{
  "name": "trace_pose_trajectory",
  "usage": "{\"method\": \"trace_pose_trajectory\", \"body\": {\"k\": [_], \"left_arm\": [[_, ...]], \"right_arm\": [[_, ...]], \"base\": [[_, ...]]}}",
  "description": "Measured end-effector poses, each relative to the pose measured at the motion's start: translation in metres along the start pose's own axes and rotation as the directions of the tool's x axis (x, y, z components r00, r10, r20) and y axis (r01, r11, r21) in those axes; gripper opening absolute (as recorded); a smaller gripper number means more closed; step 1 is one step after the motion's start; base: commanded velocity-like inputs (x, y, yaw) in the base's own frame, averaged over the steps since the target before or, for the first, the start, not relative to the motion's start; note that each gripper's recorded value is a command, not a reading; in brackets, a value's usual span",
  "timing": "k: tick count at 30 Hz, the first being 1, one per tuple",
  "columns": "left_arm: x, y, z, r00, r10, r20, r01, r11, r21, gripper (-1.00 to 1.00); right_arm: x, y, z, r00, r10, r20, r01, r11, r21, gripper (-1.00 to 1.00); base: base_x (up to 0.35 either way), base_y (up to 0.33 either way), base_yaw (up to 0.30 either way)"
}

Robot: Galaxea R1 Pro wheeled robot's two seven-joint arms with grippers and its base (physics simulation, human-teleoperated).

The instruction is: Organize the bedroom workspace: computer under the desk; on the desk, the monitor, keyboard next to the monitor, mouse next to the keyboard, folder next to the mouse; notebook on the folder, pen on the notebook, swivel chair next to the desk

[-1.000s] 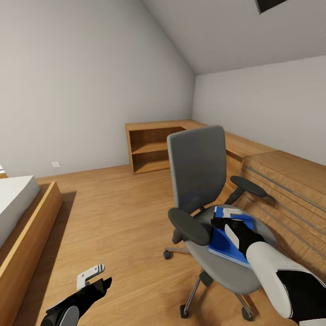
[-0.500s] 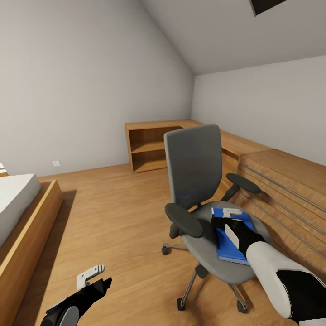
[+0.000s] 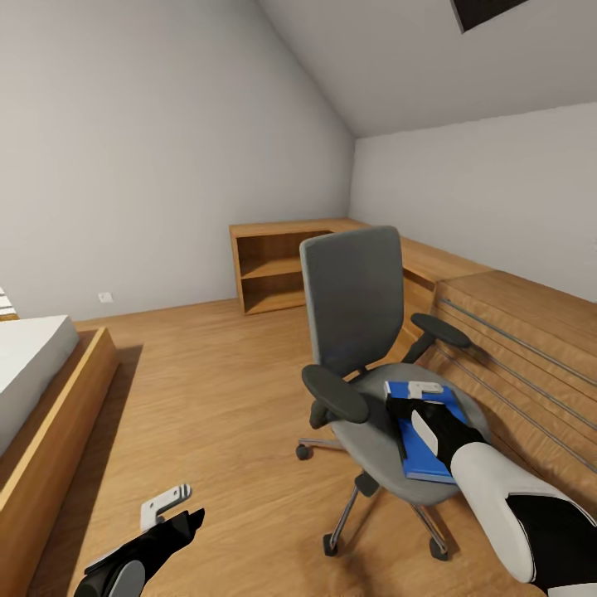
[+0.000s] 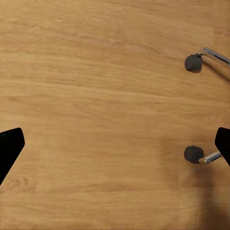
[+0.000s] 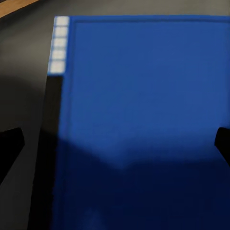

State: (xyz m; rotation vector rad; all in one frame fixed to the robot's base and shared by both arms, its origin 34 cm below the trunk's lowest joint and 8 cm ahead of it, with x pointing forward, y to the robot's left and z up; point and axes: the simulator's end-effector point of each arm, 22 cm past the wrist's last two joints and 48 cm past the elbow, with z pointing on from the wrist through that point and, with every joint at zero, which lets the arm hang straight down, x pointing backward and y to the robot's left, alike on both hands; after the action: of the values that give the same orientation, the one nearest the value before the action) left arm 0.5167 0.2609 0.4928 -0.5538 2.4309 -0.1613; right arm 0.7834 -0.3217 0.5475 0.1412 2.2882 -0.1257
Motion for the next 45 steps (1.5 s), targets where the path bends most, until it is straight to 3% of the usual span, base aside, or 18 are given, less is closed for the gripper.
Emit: {"method": "trace_pose_trajectory", "body": {"k": [17,45], "left_arm": [[-0.0001,0.0,0.0001,1.0,0.0,0.0,0.0,1.0,0.0,1.0],[-0.0009,-0.0006,-0.0011,1.0,0.0,-0.001,0.0,1.0,0.0,1.0]], "right_arm": [[0.0009,-0.0002,0.0002,1.0,-0.001,-0.002,0.001,1.0,0.001,1.0],[0.0016,-0.0015,-0.0005,1.0,-0.004,-0.007,0.004,1.0,0.003,1.0]], "base": [[-0.118,0.0,0.0],[-0.005,-0.034,0.0]]}}
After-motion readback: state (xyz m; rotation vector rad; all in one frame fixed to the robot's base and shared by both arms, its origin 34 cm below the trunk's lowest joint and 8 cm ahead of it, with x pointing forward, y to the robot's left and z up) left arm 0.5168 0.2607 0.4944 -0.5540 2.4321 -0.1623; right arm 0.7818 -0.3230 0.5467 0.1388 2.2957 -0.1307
